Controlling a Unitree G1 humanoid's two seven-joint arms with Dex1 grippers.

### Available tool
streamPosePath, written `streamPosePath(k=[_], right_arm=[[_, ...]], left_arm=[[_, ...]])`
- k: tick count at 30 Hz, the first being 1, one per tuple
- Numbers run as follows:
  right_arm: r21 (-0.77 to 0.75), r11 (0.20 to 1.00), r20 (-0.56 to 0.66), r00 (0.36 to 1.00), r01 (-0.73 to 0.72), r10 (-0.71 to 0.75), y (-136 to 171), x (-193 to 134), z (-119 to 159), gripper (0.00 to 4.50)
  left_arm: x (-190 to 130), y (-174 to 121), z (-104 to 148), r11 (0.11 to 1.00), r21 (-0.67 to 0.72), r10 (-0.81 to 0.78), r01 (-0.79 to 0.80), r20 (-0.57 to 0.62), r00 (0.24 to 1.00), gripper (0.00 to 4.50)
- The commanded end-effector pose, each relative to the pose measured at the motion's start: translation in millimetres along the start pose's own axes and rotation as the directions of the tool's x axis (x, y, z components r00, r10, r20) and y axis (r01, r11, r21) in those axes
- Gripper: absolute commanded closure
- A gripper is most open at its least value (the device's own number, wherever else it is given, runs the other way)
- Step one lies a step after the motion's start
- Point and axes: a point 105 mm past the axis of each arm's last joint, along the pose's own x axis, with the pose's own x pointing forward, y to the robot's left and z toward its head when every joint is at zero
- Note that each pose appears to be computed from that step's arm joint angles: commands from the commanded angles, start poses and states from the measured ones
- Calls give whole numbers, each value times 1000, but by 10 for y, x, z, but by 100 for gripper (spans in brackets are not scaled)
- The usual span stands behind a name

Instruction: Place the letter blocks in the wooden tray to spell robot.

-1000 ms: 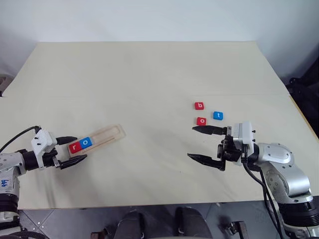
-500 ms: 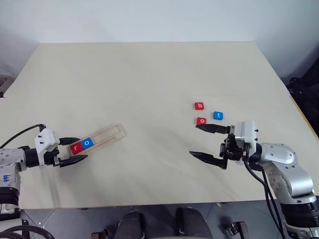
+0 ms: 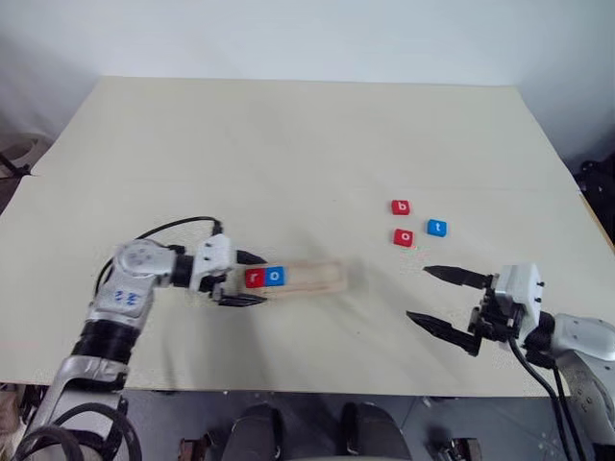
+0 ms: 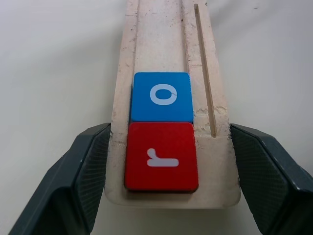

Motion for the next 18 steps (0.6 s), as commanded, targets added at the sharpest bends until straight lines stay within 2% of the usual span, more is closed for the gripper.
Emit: streamPosePath(k=[1,7,12,14,15,18], right_arm=[[-34,998,-11,999,44,-45,65,-174,89,0],[-4,991,-77,988,135,-134,170,-484,-40,0],[-4,987,-65,985,162,-162,171,-510,-48,0],[-5,987,-53,985,162,-162,164,-493,-51,0],[-6,987,-48,986,160,-160,161,-482,-56,0],[-8,986,-34,986,165,-165,136,-457,-60,0]], left_arm=[[155,77,81,999,30,-29,29,-11,1000,111],[335,146,62,997,21,-74,75,-53,996,111],[347,83,35,992,-12,-126,125,-53,991,111],[335,66,65,992,-28,-127,126,-26,992,38],[323,53,85,991,-39,-129,128,-9,992,16],[263,32,151,992,-41,-116,117,42,992,4]])
